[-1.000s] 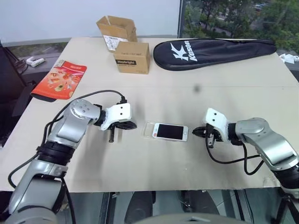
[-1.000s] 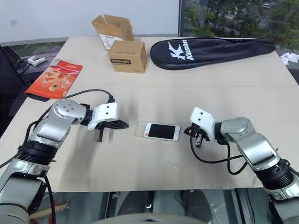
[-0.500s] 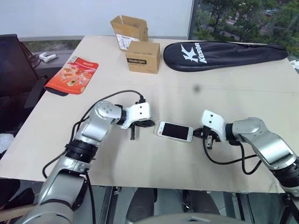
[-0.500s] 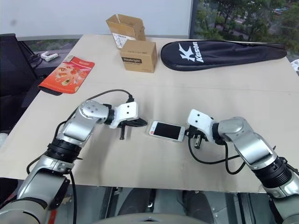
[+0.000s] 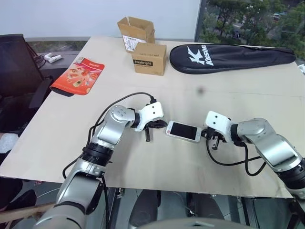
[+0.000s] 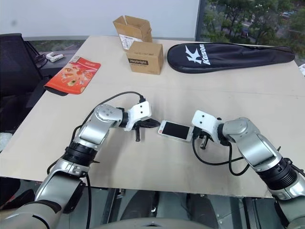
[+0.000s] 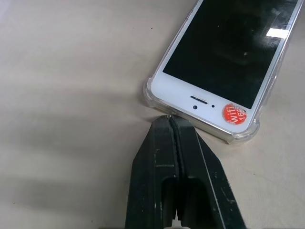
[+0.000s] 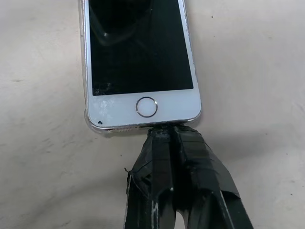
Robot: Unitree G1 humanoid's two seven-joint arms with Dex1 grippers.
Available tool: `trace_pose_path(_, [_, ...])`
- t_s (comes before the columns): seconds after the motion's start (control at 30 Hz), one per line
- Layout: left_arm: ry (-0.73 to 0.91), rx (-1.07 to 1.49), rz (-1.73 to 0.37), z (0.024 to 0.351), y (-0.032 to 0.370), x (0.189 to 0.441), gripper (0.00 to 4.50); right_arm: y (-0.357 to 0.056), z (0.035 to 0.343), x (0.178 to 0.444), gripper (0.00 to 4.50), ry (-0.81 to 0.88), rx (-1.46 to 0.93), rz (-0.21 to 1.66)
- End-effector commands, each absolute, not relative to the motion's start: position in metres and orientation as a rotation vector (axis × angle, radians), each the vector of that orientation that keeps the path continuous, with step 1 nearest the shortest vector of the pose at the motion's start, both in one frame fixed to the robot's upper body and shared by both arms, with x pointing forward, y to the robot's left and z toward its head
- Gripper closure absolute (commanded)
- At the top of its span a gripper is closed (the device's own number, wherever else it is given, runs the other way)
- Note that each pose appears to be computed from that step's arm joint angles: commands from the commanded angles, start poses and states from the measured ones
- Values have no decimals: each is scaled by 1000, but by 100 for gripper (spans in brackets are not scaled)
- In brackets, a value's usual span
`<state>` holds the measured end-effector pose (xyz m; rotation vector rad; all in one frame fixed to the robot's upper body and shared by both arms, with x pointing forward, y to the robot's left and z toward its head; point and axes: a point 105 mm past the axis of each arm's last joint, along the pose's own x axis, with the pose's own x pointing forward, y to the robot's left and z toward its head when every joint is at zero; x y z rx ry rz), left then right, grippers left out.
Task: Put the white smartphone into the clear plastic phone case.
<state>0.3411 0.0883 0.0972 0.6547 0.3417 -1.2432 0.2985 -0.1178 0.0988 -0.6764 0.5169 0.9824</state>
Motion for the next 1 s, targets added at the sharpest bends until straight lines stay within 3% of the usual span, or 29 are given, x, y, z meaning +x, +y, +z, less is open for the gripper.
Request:
trace_pose_path(0.03, [273,652,-1404,98,54,321,450,-112,117,302,448,416,-684,968])
trace_pose_path(0.3, [227,667,-1285,116,82,338,450,-155,127,303,448,412,-670,821])
trace_pose_path(0.47, [86,508,-1255,143,66,342,450,-170,144,305,448,305,-508,754])
trace_pose_path(0.73, [62,439,-1346,135,34,326,450,-142,150,300,448,82,-239,863])
trace_pose_path(0.87, [105,442,-1379,120,21,321,450,-129,139,297,448,-8,-78,897])
trace_pose_path(1.0, [194,467,-1374,105,22,323,450,-128,106,295,448,22,-33,904])
